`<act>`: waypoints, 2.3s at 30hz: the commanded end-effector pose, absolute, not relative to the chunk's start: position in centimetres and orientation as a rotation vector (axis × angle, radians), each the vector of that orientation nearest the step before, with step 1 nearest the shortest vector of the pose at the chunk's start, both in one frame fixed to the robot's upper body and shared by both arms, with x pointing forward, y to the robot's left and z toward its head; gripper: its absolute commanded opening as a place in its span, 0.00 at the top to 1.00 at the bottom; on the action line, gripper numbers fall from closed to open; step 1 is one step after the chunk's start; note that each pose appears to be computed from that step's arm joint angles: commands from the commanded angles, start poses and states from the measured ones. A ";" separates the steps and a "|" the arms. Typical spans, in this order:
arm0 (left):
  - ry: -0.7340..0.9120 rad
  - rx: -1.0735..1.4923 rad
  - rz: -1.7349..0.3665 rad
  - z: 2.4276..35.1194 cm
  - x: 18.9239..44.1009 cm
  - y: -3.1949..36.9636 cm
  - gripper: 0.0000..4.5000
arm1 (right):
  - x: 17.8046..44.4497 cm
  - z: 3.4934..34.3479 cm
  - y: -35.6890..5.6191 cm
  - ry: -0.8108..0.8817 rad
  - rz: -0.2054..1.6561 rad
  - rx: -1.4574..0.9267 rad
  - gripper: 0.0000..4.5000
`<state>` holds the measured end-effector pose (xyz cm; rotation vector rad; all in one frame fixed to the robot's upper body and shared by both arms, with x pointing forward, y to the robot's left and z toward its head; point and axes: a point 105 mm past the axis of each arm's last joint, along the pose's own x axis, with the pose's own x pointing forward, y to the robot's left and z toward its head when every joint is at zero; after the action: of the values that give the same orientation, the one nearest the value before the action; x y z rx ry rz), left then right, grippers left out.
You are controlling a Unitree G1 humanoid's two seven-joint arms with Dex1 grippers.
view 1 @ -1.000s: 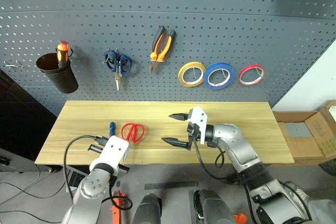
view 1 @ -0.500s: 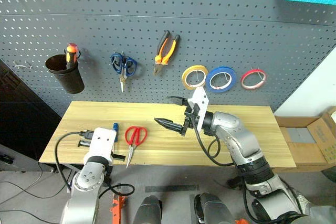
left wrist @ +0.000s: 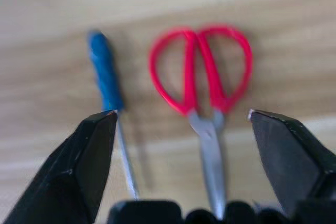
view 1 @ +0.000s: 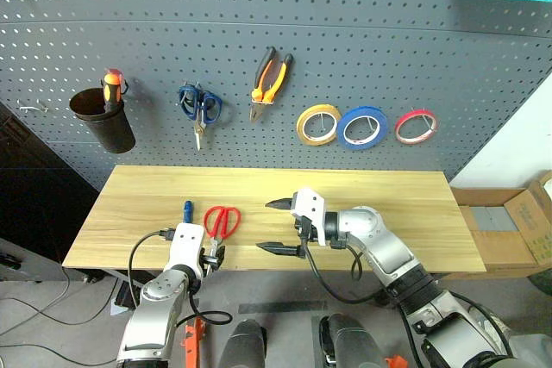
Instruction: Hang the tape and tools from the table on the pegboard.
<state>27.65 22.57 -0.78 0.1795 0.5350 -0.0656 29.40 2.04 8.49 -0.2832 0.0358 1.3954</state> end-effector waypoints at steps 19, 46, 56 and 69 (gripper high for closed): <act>0.708 0.114 -0.274 -4.2 29.9 22.3 0.15 | 30.0 9.5 2.5 -0.004 1.366 -0.286 0.00; 0.380 0.172 -0.220 4.2 29.9 21.6 0.95 | 31.6 11.9 0.9 -0.065 1.318 -0.282 0.00; 0.092 0.362 -0.128 12.9 27.3 18.6 0.95 | 31.2 17.4 -0.6 -0.191 1.251 -0.141 0.00; -0.091 0.372 -0.003 19.1 30.6 20.5 0.95 | 32.4 22.8 1.2 -0.339 1.207 -0.052 0.00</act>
<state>30.57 19.88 18.11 0.3806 -0.0516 -0.0254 32.35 1.41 21.64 -0.0491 -0.2836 1.2181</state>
